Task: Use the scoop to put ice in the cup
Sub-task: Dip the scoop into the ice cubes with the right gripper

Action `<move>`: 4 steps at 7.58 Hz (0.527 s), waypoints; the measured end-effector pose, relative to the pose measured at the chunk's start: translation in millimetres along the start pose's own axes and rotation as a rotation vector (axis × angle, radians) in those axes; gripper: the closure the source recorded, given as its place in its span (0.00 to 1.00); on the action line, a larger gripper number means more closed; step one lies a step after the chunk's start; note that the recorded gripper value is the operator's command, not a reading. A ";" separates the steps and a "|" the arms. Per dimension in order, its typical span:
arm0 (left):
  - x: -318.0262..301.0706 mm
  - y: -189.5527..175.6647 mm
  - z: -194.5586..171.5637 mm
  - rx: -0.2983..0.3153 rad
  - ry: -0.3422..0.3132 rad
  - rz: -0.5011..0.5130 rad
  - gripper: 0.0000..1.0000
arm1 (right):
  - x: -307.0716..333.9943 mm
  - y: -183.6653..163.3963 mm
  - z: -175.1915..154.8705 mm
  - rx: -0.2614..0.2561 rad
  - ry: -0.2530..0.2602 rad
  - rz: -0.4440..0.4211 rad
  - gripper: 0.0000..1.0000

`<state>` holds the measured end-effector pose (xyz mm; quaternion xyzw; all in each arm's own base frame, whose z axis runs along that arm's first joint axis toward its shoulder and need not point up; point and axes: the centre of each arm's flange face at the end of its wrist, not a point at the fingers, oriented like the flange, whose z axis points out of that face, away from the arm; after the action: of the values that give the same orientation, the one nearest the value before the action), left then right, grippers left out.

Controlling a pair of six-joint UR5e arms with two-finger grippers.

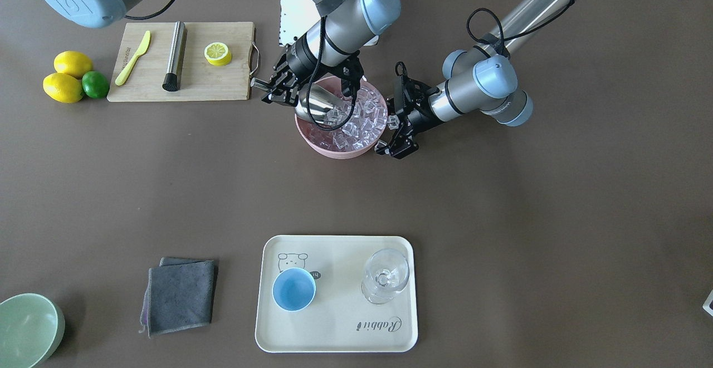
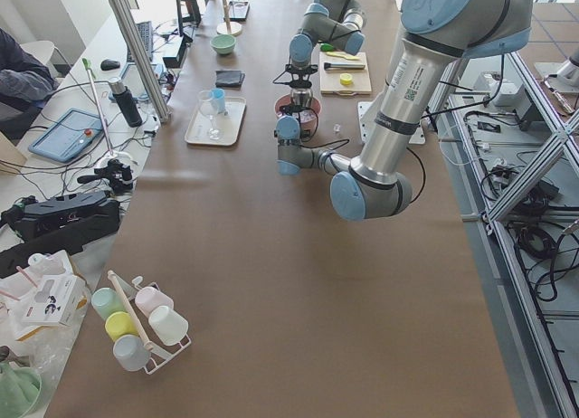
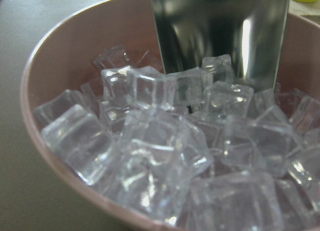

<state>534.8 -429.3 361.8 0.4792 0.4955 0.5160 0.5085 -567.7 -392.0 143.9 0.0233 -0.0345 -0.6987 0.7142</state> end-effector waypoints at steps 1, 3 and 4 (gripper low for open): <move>-0.2 -1.1 0.1 -0.002 0.000 -0.001 0.02 | -3.3 7.6 4.8 0.017 0.003 0.018 1.00; -0.5 -3.4 0.4 -0.009 0.000 -0.006 0.02 | -8.6 16.2 9.2 0.062 0.000 0.050 1.00; -0.7 -4.0 0.7 -0.010 0.000 -0.007 0.02 | -11.3 20.2 13.1 0.089 -0.002 0.073 1.00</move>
<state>535.7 -430.0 357.9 0.4749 0.4945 0.5169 0.5127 -548.9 -380.0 158.3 0.0531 -0.0672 -0.6700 0.7374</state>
